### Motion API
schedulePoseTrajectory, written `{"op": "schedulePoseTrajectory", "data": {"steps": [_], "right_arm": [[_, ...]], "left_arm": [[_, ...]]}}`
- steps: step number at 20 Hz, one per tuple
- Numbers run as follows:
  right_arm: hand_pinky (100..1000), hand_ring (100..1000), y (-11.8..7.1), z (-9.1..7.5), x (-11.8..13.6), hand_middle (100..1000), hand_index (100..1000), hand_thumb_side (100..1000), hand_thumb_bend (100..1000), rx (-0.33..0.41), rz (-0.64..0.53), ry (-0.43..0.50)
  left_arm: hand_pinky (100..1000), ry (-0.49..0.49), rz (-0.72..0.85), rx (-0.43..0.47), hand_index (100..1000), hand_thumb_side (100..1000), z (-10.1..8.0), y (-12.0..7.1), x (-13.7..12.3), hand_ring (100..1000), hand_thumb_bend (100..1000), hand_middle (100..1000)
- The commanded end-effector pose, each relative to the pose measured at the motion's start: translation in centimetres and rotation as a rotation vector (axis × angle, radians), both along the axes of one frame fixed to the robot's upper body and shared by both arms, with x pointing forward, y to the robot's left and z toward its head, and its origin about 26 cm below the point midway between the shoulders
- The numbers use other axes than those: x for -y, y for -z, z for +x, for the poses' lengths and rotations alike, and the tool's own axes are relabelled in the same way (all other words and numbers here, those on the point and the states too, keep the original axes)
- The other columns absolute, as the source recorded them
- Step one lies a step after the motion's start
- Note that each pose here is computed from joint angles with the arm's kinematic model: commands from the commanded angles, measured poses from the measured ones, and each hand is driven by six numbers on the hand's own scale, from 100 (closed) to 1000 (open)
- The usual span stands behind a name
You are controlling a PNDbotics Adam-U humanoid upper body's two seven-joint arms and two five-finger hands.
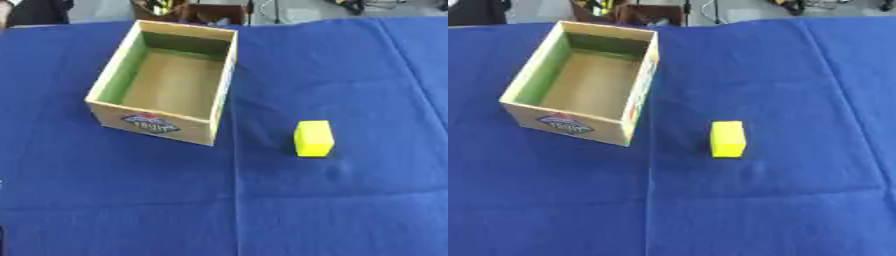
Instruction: Pick up objects on the table and place them in the box.
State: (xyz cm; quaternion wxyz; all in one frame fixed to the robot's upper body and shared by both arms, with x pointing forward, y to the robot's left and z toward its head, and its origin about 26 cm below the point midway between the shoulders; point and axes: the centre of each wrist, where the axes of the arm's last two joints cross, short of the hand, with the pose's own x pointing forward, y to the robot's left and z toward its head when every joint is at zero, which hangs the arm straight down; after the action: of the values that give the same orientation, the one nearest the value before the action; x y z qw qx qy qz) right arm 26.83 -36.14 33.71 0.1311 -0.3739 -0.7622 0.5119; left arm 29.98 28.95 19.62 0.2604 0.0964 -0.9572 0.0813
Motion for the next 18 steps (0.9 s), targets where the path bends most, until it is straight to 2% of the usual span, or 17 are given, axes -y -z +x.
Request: {"op": "schedulePoseTrajectory", "data": {"steps": [1, 7, 12, 15, 18], "right_arm": [[805, 846, -1.6, -0.4, -0.7, 776, 903, 1000, 586, -0.012, -0.175, 0.049], [811, 861, -1.5, -0.2, -1.5, 795, 934, 1000, 636, -0.103, -0.329, 0.109], [813, 871, -1.5, 0.0, -2.2, 795, 943, 1000, 674, -0.192, -0.395, 0.149], [820, 879, -1.6, 0.2, -2.7, 801, 946, 932, 699, -0.243, -0.421, 0.166], [822, 881, -1.7, 0.4, -3.3, 802, 944, 904, 704, -0.289, -0.438, 0.169]], "left_arm": [[484, 0.009, 0.033, 0.024, 767, 1000, -0.2, -0.8, -0.1, 590, 175, 653], [483, 0.021, 0.037, 0.024, 766, 1000, -0.2, -0.9, 0.1, 590, 174, 653], [483, 0.031, 0.038, 0.022, 766, 1000, -0.2, -0.9, 0.2, 590, 174, 653], [483, 0.037, 0.038, 0.021, 765, 1000, -0.1, -0.9, 0.3, 590, 174, 653], [483, 0.043, 0.039, 0.018, 765, 1000, -0.1, -0.9, 0.4, 590, 174, 653]]}}
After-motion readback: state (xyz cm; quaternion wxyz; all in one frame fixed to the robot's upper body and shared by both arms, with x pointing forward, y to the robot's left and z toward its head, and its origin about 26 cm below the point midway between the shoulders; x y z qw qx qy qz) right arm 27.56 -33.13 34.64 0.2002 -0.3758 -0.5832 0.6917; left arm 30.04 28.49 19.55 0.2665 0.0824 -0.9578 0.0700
